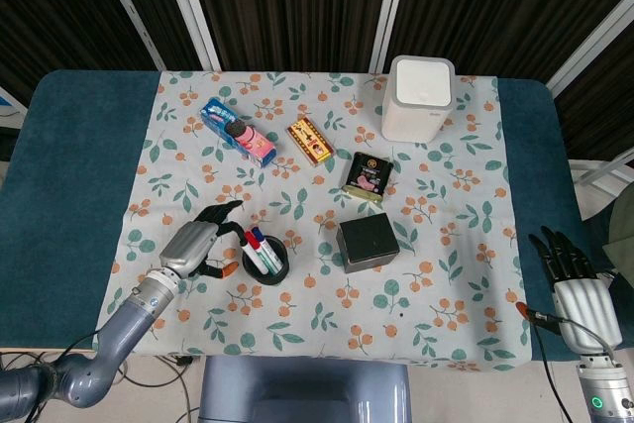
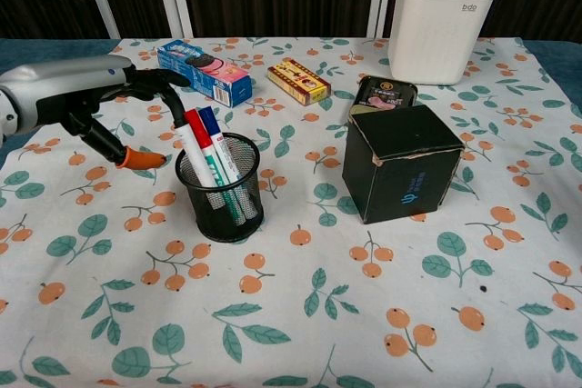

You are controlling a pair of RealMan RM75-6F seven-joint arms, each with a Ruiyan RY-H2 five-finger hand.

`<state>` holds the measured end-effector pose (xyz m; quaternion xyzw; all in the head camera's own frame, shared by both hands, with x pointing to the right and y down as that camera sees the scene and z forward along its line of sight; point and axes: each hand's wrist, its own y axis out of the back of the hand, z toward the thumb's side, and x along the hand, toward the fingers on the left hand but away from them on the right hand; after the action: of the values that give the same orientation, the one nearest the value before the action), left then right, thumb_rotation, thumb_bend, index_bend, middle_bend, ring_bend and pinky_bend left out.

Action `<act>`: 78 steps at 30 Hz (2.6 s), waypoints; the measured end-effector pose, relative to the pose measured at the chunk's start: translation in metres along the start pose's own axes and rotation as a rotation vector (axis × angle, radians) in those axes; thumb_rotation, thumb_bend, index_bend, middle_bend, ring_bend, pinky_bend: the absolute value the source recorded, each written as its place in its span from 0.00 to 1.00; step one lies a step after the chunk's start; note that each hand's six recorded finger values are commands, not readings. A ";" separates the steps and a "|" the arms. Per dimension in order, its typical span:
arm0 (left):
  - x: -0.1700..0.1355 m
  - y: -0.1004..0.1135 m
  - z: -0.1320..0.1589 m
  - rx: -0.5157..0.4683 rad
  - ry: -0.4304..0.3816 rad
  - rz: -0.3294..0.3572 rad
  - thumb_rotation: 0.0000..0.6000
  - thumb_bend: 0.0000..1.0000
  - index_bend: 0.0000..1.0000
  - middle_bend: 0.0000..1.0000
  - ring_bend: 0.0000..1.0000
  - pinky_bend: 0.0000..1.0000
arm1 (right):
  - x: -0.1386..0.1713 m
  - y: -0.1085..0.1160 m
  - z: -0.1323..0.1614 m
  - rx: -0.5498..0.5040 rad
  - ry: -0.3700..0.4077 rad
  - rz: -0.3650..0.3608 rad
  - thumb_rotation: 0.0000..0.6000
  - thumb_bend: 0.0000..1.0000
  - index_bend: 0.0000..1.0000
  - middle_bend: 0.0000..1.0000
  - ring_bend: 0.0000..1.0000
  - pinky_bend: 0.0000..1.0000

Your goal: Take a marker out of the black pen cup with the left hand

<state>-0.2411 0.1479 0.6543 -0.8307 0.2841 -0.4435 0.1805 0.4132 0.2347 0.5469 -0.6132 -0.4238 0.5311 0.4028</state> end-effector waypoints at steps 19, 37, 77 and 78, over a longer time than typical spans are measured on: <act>0.005 -0.002 0.012 0.009 -0.018 -0.001 1.00 0.29 0.42 0.00 0.00 0.00 | 0.000 -0.001 -0.001 -0.001 -0.013 0.011 1.00 0.13 0.08 0.00 0.00 0.17; 0.014 0.004 0.009 0.052 0.020 0.019 1.00 0.29 0.44 0.00 0.00 0.00 | 0.000 -0.002 -0.002 -0.006 -0.022 0.021 1.00 0.13 0.08 0.00 0.00 0.17; 0.016 0.005 0.010 0.100 0.050 0.005 1.00 0.37 0.54 0.01 0.00 0.00 | 0.000 -0.002 -0.003 -0.014 -0.028 0.023 1.00 0.13 0.08 0.00 0.00 0.17; 0.016 0.005 0.011 0.096 0.047 0.007 1.00 0.38 0.55 0.02 0.00 0.00 | 0.000 -0.002 -0.003 -0.014 -0.029 0.024 1.00 0.13 0.08 0.00 0.00 0.17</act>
<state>-0.2263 0.1342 0.6556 -0.8095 0.2694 -0.4753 0.2151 0.4157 0.2352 0.5492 -0.6133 -0.4260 0.5416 0.3859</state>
